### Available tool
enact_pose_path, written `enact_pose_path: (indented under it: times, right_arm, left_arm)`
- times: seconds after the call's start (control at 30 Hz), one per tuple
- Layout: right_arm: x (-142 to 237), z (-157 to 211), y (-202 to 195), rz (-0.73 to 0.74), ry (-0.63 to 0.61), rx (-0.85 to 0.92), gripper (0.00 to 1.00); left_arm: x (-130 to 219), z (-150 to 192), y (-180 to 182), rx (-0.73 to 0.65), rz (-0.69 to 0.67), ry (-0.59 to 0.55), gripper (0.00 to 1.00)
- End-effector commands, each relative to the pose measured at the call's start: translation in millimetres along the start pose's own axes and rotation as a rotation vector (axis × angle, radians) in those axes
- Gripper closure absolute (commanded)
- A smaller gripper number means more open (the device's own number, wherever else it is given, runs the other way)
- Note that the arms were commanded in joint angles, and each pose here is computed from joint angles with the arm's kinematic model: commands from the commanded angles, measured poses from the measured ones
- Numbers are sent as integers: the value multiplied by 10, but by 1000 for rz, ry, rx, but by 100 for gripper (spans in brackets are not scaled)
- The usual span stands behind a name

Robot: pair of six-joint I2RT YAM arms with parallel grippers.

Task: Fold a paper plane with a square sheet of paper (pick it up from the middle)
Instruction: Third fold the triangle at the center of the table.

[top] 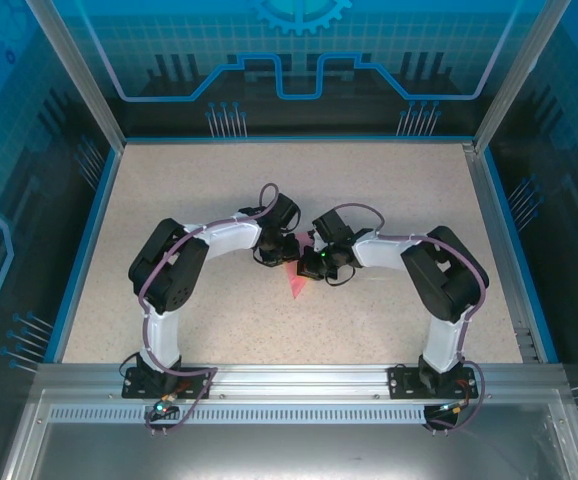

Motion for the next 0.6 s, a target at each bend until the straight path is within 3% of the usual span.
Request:
enact_pose_path:
  times: [0.0, 0.57]
  right_arm:
    - [-44, -74, 96, -14, -22, 19, 96]
    - [-70, -91, 130, -42, -26, 41, 95]
  left_arm:
    - [-49, 89, 96, -5, -40, 41, 78]
    - [-49, 102, 92, -8, -41, 45, 79]
Point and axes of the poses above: each hand's point on the last joint's axis, 136 mm out from that joint toward the fingers, its own x axis back along the fingers, its own y axis along the line the jaws close on, z = x × y, the point moved 5 cm from there along x, back along the fingers, and after that the axes turned 2 degrees about x, right-handed, at the moved point
